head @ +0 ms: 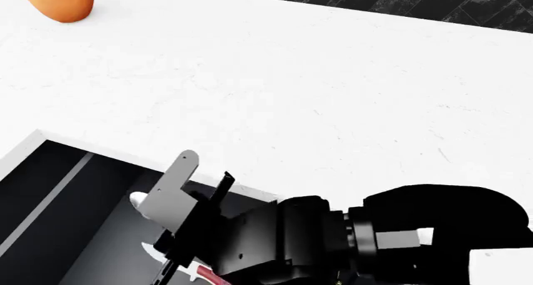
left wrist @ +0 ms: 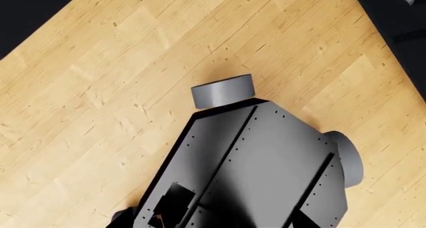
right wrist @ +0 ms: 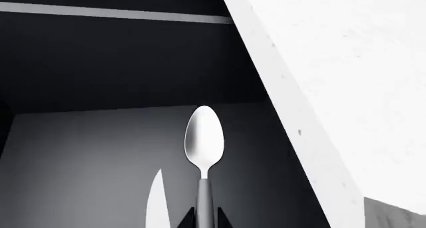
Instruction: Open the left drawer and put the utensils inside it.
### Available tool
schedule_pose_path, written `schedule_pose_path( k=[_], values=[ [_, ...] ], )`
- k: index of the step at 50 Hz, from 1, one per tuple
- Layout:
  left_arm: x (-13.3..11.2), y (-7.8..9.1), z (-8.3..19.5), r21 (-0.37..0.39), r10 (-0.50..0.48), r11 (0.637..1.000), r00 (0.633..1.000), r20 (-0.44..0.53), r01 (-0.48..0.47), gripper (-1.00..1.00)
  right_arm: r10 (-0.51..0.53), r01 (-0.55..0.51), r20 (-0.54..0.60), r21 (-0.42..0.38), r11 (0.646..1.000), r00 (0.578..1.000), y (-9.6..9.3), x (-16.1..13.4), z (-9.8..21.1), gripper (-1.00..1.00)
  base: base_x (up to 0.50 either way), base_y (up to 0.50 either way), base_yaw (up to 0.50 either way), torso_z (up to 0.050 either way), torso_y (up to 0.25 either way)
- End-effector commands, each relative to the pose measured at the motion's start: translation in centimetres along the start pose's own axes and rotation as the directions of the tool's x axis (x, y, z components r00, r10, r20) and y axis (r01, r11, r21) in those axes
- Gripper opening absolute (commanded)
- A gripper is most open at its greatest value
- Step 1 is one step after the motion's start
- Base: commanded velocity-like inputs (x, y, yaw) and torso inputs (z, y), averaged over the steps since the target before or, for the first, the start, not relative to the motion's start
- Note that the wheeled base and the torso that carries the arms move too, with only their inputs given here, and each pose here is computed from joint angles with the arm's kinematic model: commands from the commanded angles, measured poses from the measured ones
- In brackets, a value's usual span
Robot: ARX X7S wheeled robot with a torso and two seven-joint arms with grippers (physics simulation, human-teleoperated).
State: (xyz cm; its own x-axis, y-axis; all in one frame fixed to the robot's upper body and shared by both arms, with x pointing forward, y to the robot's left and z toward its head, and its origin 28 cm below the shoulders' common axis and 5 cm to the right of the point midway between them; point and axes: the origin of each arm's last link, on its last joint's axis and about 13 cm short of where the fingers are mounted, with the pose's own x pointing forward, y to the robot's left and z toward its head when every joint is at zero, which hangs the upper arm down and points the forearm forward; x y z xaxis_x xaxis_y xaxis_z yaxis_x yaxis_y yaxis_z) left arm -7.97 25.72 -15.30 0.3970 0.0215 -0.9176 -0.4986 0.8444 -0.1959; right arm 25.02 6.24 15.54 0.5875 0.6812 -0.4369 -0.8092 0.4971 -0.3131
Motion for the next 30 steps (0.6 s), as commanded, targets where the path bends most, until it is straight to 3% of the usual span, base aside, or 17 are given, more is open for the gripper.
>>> schedule_pose_path(
  k=[1, 19, 30],
  values=[
    [0.1, -0.1, 0.1, 0.005, 0.001, 1.0, 1.0, 0.002, -0.001, 1.0, 0.092, -0.095, -0.028, -0.103, 0.99, 0.995, 1.6, -0.4, -2.6, -1.0, 0.0, 0.0, 0.0, 0.0, 0.0],
    [0.1, -0.1, 0.1, 0.011, -0.001, 1.0, 1.0, 0.0, 0.001, 1.0, 0.123, -0.146, -0.139, -0.173, 0.974, 0.983, 3.9, 1.1, -6.1, -1.0, 0.0, 0.0, 0.0, 0.0, 0.0],
    [0.1, -0.2, 0.1, 0.013, -0.001, 1.0, 1.0, -0.004, 0.001, 1.0, 0.132, -0.161, -0.18, -0.158, 0.974, 0.975, 4.0, 2.0, -7.3, -1.0, 0.0, 0.0, 0.0, 0.0, 0.0]
  ],
)
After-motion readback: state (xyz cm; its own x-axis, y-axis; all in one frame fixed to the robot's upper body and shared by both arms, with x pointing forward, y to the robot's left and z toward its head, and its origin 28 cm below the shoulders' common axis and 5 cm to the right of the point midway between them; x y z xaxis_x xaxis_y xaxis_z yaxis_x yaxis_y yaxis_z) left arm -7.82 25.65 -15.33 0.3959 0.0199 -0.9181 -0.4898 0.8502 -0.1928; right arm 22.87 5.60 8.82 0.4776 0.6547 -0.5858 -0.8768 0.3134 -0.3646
